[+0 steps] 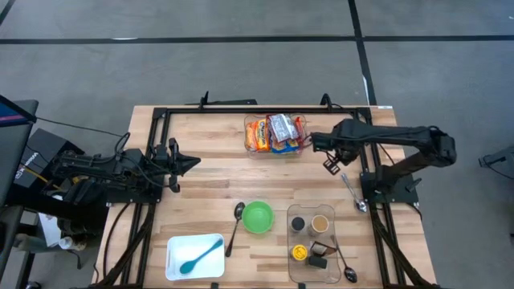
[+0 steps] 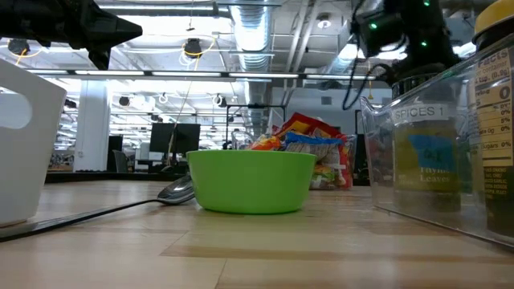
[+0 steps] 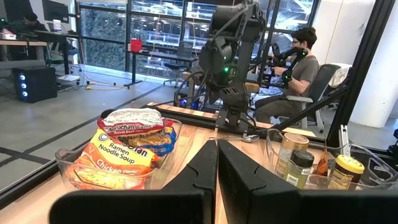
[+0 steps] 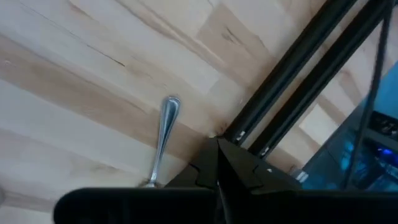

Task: Pick & Place Food Item
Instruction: Put the silver spoon into the white bin

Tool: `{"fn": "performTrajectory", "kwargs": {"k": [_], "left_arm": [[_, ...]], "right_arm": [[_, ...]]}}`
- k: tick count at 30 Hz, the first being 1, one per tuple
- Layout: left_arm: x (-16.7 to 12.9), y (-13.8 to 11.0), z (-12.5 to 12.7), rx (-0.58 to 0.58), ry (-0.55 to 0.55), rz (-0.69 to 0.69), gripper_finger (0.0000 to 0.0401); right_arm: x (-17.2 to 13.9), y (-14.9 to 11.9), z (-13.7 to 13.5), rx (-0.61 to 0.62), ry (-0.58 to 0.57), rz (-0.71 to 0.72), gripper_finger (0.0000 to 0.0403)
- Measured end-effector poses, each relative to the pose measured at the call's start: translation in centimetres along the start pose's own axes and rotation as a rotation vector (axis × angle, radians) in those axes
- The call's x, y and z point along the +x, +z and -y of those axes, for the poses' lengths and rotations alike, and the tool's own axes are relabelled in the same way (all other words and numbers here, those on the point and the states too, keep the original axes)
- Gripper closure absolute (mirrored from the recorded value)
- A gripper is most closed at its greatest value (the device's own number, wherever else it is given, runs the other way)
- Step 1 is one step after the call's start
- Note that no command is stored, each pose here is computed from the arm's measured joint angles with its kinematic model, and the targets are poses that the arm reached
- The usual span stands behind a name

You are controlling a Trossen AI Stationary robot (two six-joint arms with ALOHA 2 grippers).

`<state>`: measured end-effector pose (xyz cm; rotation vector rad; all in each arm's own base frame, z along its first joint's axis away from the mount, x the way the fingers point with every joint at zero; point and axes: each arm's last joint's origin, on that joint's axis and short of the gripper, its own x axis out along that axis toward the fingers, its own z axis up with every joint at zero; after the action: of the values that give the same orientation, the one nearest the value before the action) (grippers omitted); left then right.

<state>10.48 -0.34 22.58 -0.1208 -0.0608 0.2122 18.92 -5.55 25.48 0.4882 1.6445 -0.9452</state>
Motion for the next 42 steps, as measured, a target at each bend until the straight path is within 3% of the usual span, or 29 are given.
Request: {"fn": "performTrajectory", "kwargs": {"k": [12, 21, 30, 42], "left_arm": [[0.0, 0.0, 0.0, 0.000, 0.000, 0.000, 0.0393], [0.0, 0.0, 0.0, 0.000, 0.000, 0.000, 0.0393], [0.0, 0.0, 0.0, 0.000, 0.000, -0.001, 0.0393], [0.0, 0.0, 0.0, 0.000, 0.000, -0.001, 0.0393]], "right_arm": [[6.5, -3.3, 0.2, 0.107, 0.103, -0.085, 0.0402], [8.7, -4.3, -0.4, 0.201, 0.124, -0.084, 0.0402], [9.6, -4.4, -1.3, 0.179, 0.164, -0.049, 0.0402], [11.5, -3.5, -2.9, 0.017, 0.073, -0.131, 0.0402]]}}
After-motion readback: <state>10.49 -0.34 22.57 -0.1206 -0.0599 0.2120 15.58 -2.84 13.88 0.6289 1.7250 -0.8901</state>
